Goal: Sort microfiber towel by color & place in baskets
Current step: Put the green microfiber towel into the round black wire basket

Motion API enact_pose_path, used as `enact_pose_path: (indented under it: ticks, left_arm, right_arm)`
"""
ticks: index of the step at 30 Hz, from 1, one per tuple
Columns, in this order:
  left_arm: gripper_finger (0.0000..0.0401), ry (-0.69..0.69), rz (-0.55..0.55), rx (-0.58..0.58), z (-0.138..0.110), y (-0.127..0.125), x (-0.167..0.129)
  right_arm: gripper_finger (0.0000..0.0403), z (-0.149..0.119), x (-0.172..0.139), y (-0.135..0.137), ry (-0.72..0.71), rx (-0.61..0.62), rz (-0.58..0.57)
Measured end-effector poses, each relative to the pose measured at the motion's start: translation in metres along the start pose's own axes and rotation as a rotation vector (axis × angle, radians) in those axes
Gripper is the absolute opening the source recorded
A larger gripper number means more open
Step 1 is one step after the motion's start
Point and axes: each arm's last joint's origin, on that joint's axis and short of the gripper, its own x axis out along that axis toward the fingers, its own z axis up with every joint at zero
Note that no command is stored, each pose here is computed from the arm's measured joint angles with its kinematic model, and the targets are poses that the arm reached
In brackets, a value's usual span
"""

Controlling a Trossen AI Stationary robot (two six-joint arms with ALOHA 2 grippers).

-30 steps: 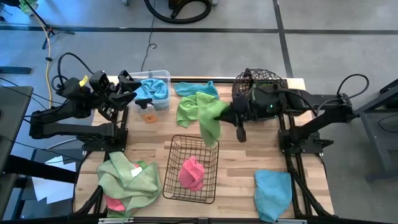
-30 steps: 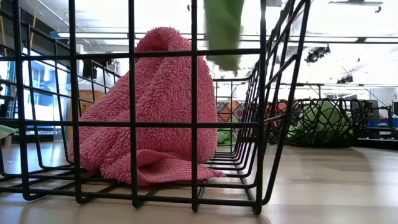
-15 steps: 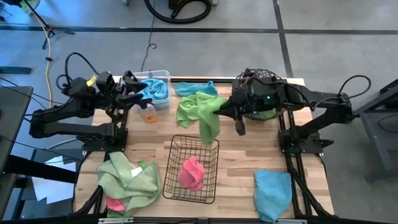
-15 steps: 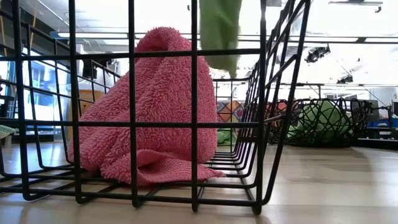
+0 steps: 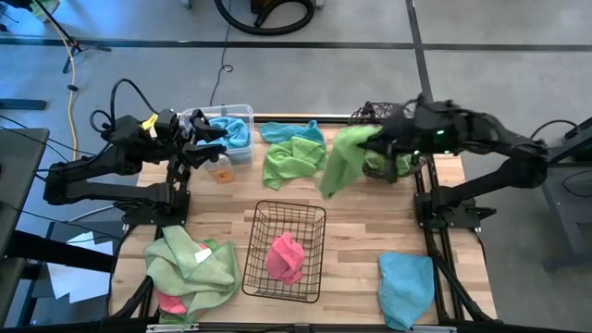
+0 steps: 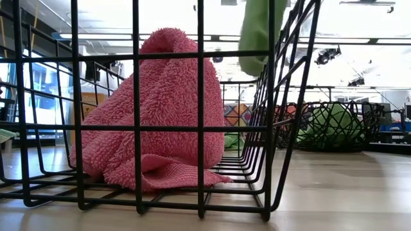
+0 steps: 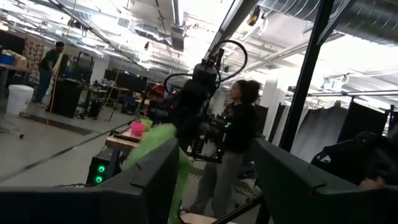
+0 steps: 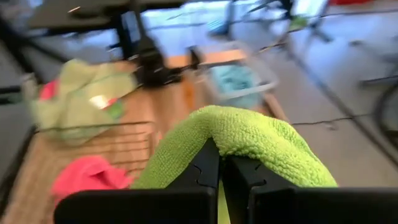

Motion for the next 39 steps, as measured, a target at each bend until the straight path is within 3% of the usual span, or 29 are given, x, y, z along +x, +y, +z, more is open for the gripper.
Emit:
enact_pose_path:
  ticks: [10, 14, 18, 21, 30, 34, 39]
  left_arm:
    - [0.0195, -0.001, -0.001, 0.0, 0.0, 0.0, 0.0]
    - [0.0195, -0.002, 0.003, 0.0, 0.0, 0.0, 0.0]
    - [0.0195, -0.003, 0.006, 0.0, 0.0, 0.0, 0.0]
    - [0.0195, -0.003, 0.006, 0.0, 0.0, 0.0, 0.0]
    - [0.0195, -0.003, 0.006, -0.012, 0.0, 0.0, 0.0]
    - [0.0195, -0.003, 0.006, -0.017, 0.0, 0.0, 0.0]
    - [0.0195, -0.003, 0.006, -0.018, 0.0, 0.0, 0.0]
  right_arm:
    - [0.0, -0.006, -0.044, -0.041, -0.076, 0.06, -0.458]
    - [0.0, -0.014, -0.041, -0.056, -0.023, 0.091, -0.556]
    - [0.0, -0.044, -0.019, -0.069, 0.069, 0.151, -0.616]
    - [0.0, -0.079, 0.002, -0.08, 0.134, 0.233, -0.646]
    - [0.0, -0.195, 0.053, -0.107, 0.401, 0.696, -0.589]
    - [0.0, -0.219, 0.063, -0.115, 0.481, 0.869, -0.551]
    - [0.0, -0.221, 0.069, -0.128, 0.523, 0.922, -0.556]
